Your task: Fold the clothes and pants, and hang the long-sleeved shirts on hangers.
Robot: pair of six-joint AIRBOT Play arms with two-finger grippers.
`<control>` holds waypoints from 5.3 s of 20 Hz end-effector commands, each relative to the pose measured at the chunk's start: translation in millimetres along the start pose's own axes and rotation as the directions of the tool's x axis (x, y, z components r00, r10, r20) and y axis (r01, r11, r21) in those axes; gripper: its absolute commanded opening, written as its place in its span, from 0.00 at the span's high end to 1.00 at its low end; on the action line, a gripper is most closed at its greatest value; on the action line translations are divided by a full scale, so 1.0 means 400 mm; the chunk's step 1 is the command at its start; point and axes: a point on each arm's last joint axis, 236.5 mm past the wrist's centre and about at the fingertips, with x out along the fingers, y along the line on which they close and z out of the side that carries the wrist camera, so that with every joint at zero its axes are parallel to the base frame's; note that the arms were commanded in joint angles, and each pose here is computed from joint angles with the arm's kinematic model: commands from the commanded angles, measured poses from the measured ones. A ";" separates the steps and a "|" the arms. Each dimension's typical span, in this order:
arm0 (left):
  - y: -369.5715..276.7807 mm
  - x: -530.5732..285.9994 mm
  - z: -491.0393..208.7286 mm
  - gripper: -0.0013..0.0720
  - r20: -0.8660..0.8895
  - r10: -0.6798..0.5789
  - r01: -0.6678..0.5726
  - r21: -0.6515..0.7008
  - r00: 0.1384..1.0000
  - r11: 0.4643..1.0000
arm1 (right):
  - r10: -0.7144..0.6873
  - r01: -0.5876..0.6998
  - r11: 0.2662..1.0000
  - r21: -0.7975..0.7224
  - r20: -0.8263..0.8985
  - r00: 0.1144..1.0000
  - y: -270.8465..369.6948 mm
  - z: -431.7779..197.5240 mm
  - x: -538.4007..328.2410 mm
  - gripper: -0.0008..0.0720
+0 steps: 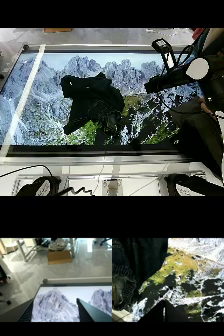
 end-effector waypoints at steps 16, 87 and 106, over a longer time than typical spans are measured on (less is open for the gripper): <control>0.001 -0.001 0.000 0.16 0.001 0.001 -0.001 0.000 1.000 1.000 | 0.001 -0.001 1.000 0.000 0.000 1.000 0.001 0.000 0.001 0.95; -0.057 0.046 -0.152 0.16 -0.220 -0.089 0.074 -0.074 0.972 0.994 | 0.035 -0.023 0.999 0.048 -0.287 0.957 0.131 -0.158 0.296 0.95; -0.634 -0.323 -1.000 0.16 -0.616 -0.782 0.346 -0.716 0.094 0.606 | -0.001 0.016 0.980 0.199 -0.075 0.997 -0.128 -0.086 0.123 0.95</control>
